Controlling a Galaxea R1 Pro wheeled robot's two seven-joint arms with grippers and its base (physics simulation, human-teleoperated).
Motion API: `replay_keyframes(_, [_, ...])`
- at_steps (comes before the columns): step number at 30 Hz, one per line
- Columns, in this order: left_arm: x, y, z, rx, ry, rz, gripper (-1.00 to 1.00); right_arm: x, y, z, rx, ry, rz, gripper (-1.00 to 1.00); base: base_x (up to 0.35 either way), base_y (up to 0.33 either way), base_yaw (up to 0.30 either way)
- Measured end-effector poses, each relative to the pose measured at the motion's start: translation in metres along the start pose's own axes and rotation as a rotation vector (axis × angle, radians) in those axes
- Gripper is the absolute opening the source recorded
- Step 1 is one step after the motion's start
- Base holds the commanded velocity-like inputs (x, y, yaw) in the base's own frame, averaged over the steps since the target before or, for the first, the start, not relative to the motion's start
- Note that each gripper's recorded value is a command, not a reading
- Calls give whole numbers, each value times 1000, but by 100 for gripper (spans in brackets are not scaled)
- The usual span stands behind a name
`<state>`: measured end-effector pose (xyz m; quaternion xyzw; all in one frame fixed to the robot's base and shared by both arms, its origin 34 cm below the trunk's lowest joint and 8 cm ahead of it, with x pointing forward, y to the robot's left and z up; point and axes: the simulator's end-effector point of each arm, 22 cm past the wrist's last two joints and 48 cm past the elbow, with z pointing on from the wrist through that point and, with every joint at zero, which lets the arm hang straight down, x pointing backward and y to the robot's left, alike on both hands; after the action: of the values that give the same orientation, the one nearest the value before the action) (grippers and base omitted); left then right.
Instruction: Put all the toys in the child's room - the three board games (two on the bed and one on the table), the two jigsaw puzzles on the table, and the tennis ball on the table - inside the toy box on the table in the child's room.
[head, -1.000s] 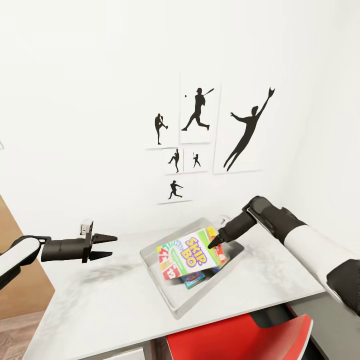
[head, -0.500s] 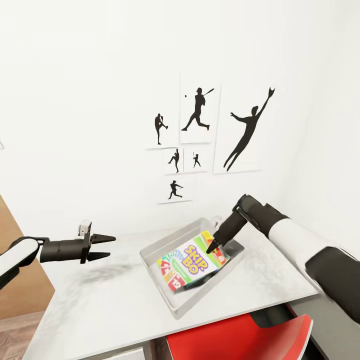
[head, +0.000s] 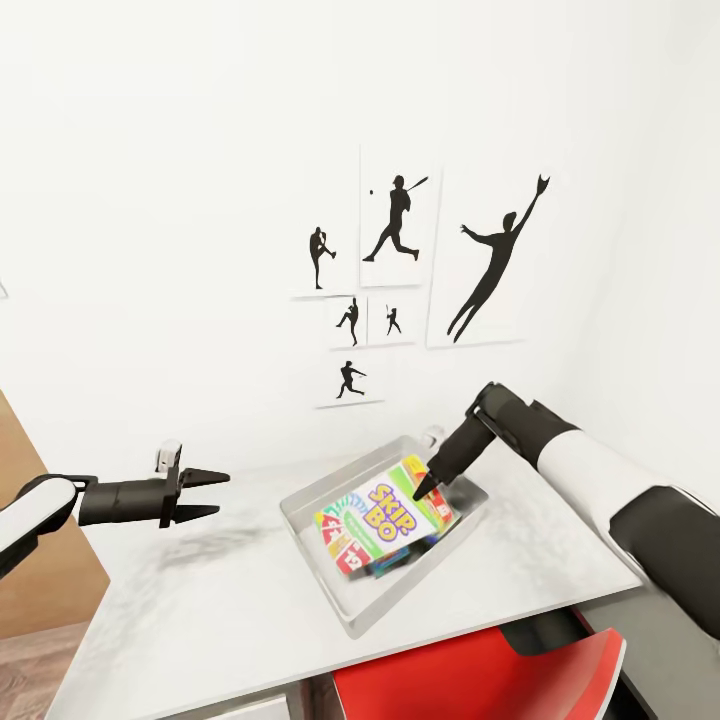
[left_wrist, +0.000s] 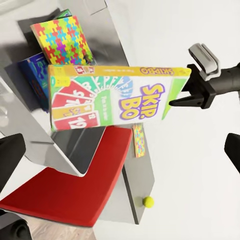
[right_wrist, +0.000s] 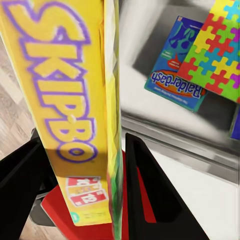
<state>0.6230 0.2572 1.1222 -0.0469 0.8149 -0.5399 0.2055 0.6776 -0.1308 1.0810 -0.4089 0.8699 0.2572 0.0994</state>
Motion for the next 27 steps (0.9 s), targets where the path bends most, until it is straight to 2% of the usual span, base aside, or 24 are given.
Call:
replay_keyframes(11, [0, 0, 0, 0, 0, 0, 100, -2, 0, -2, 2, -2, -7, -100, 0, 0, 0])
replay_keyframes(19, [0, 0, 0, 0, 0, 0, 100, -2, 12, -3, -51, 0, -13, -100, 0, 0, 0])
replay_keyframes(27, [0, 0, 0, 0, 0, 0, 100, -1, 13, -3, -55, 3, -16, -100, 0, 0, 0])
